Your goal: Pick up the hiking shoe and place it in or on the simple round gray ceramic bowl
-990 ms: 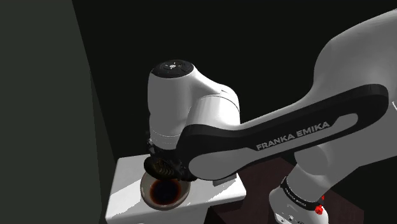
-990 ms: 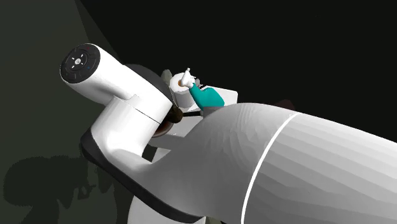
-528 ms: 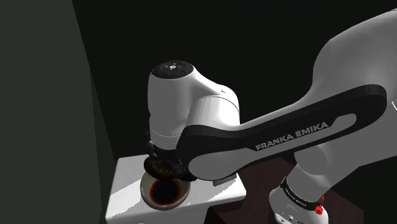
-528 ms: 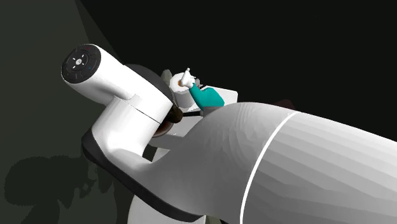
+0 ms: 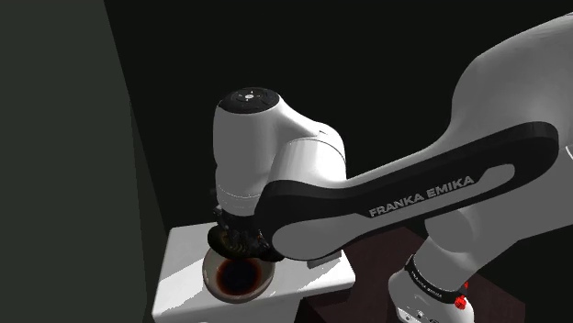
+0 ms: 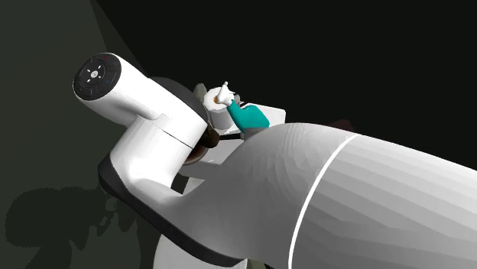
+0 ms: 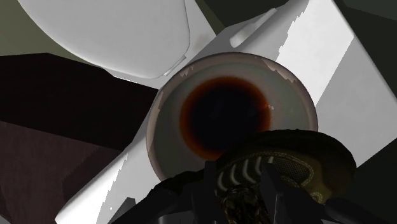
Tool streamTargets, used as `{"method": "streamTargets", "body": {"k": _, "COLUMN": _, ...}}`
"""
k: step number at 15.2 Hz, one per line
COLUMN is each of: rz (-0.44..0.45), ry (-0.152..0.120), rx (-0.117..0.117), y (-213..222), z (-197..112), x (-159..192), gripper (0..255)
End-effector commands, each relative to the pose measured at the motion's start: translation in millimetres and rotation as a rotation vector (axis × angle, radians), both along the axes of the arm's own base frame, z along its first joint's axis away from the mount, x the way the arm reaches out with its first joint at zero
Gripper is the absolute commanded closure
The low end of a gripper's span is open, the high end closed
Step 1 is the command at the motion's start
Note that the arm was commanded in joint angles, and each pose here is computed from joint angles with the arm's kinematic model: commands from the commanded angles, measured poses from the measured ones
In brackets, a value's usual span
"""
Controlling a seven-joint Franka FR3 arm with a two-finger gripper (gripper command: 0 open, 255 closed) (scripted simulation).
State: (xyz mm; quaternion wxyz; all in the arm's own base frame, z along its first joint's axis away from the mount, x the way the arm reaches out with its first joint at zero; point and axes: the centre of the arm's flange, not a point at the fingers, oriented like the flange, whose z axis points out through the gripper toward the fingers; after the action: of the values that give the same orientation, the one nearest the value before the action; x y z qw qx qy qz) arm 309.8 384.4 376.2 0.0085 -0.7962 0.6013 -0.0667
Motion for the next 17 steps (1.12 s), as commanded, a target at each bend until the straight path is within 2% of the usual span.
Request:
{"method": "streamTargets", "body": {"k": 1, "rz": 0.000, "ry": 0.000, "rx": 0.000, "y": 0, "z": 0, "x": 0, "gripper": 255}}
{"method": "streamTargets", "body": {"k": 15, "rz": 0.000, "ry": 0.000, "rx": 0.000, "y": 0, "z": 72, "x": 0, "gripper": 255}}
{"method": "streamTargets", "body": {"k": 17, "rz": 0.000, "ry": 0.000, "rx": 0.000, "y": 20, "z": 85, "x": -11, "gripper": 255}}
